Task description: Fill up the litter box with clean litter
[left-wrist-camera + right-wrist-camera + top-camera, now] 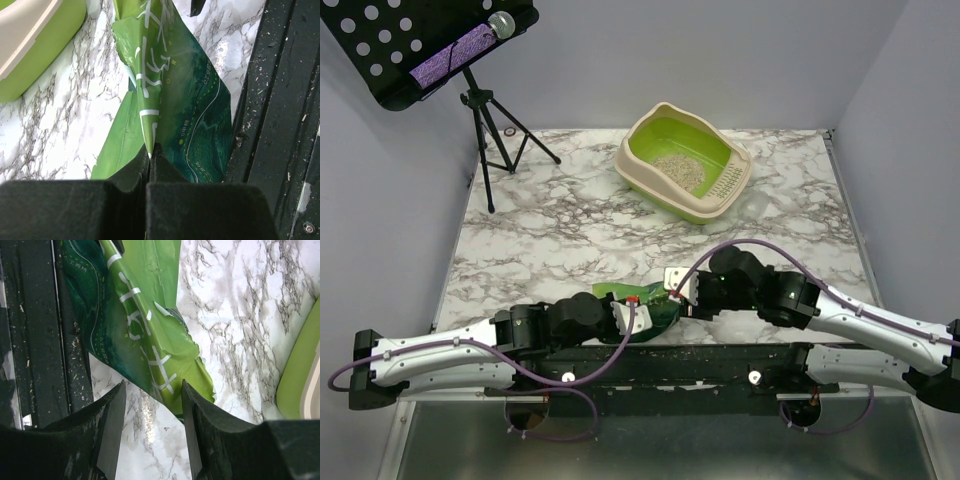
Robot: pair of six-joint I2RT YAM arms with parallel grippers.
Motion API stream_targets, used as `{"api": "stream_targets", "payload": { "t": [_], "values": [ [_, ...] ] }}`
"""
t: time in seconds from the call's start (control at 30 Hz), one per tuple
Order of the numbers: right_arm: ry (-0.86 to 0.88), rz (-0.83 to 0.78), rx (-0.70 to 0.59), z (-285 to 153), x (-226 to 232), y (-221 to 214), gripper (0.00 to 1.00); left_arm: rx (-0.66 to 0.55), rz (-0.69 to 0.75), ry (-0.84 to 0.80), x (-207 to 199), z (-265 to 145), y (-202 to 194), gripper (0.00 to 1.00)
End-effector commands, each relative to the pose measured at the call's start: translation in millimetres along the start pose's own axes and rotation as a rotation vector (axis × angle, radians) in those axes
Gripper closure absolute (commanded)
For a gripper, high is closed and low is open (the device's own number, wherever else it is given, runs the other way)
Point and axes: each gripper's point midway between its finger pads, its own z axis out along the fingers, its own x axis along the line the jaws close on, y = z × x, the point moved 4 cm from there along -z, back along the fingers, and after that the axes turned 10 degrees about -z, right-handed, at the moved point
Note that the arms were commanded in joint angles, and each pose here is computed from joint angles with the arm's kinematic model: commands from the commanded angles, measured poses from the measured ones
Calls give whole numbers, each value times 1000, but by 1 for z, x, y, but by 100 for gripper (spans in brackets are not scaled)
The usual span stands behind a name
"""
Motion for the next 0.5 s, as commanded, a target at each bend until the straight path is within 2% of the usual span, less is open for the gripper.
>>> {"api": "stream_targets", "payload": {
  "t": [0.0, 0.33, 0.4, 0.43, 0.47],
  "values": [
    [-29, -33, -7, 10, -13, 6, 44, -19, -4, 61, 10, -6, 1, 100],
    [73, 28, -11, 30, -6, -5, 46, -58, -17, 61, 12, -11, 5, 100],
    [127, 58, 7, 31, 3, -11, 52, -71, -20, 64, 12, -14, 6, 100],
    [152, 79, 17, 33, 7, -14, 59, -77, -22, 63, 13, -15, 7, 100],
    [177, 102, 28, 34, 11, -18, 74, -84, -23, 63, 13, -15, 7, 100]
  ]
}}
